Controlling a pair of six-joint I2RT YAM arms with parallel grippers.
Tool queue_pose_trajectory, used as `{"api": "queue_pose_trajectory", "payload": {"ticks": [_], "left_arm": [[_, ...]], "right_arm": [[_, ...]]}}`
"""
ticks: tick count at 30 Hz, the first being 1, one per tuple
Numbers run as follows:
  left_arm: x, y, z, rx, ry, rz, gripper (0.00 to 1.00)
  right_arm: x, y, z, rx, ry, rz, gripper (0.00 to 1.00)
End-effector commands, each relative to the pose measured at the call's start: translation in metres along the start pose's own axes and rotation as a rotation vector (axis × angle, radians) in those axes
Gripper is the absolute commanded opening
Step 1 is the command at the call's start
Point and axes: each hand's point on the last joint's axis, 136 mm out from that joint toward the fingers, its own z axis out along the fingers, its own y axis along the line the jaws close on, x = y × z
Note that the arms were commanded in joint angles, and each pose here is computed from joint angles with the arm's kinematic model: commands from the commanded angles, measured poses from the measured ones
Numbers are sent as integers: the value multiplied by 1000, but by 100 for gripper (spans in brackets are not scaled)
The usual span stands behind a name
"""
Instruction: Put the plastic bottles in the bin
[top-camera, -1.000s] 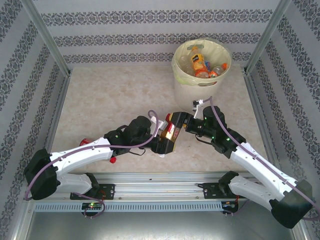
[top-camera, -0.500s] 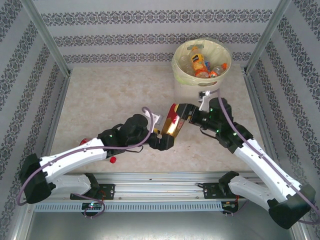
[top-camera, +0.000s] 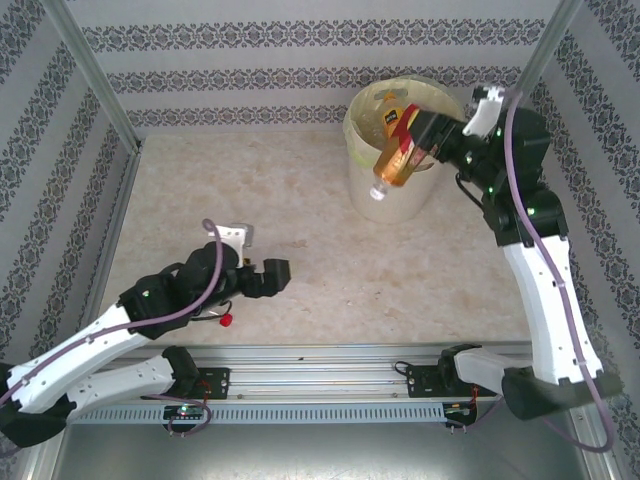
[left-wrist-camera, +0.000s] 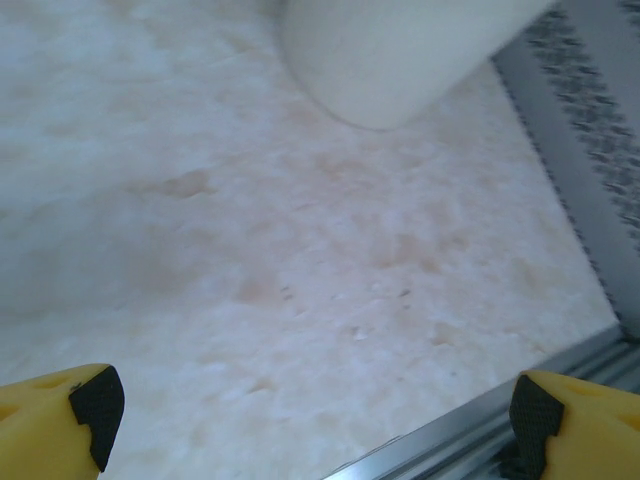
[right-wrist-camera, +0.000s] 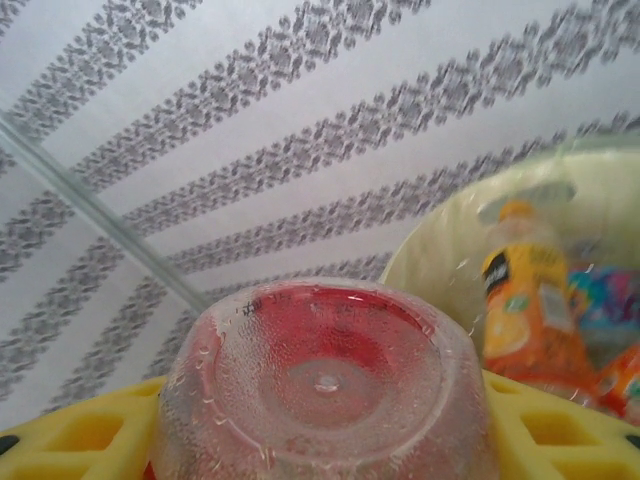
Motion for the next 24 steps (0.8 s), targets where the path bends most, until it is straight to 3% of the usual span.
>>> {"api": "queue_pose_trajectory", "payload": {"ticks": [1, 7, 14, 24], "left_arm": [[25, 63, -18, -241, 54, -105, 100], [41, 104, -40, -377, 83, -235, 100], [61, 122, -30, -451, 201, -318, 100], [68, 138, -16, -465, 254, -411, 100]], "right_arm": [[-20, -20, 10, 116, -23, -128, 54], [-45, -33, 38, 171, -41, -204, 53], [-56, -34, 78, 151, -20, -276, 54], [-39, -36, 137, 114, 85, -334, 55]]}}
